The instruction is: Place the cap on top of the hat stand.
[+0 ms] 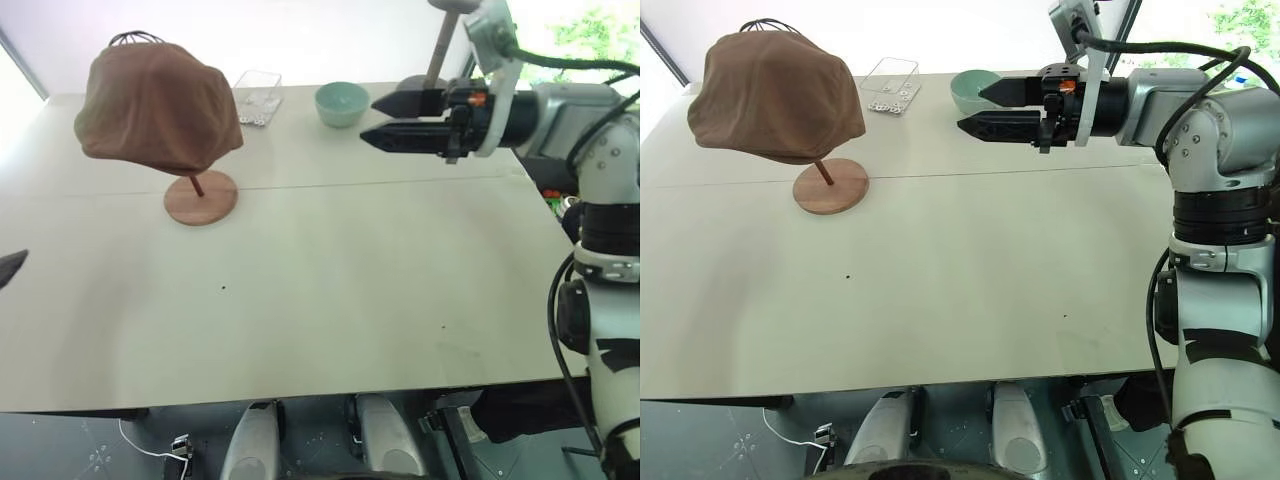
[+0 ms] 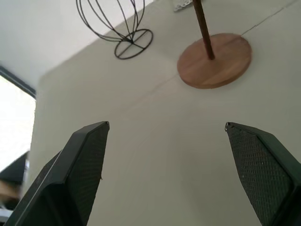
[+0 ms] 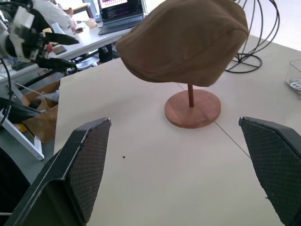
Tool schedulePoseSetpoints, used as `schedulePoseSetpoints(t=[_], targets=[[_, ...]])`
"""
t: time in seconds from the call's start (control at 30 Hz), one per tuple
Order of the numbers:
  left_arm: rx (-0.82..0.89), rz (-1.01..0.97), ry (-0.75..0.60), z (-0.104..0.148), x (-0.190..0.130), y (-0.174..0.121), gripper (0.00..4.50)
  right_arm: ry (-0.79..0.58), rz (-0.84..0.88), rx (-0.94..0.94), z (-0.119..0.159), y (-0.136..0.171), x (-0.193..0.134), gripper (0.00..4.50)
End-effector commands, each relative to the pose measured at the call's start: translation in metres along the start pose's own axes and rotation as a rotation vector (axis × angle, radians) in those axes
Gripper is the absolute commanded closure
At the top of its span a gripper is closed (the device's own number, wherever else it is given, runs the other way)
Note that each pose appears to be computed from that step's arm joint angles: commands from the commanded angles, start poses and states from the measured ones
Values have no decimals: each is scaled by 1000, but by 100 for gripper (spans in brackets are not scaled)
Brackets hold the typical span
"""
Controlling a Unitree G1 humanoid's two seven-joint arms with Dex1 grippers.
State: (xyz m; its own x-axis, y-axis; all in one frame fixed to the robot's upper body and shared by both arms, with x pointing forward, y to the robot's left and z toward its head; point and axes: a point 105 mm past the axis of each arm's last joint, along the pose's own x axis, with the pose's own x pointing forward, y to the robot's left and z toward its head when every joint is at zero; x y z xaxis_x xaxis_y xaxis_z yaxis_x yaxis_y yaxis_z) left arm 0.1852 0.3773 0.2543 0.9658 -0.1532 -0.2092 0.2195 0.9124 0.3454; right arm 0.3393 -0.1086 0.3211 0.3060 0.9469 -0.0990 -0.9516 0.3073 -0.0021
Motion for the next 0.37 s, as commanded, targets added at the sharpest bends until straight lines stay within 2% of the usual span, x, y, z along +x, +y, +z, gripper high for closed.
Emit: schedulePoseSetpoints(t=[0.03, 0.2, 0.37], targets=[[-134, -32, -30, 19, -25, 15, 38, -25, 8, -63, 19, -1, -8, 0], [-160, -140, -73, 55, -32, 26, 38, -42, 49, -68, 26, -1, -10, 0], [-112, -185, -67, 69, -18, 28, 38, -46, 61, -76, 28, 0, -10, 0]])
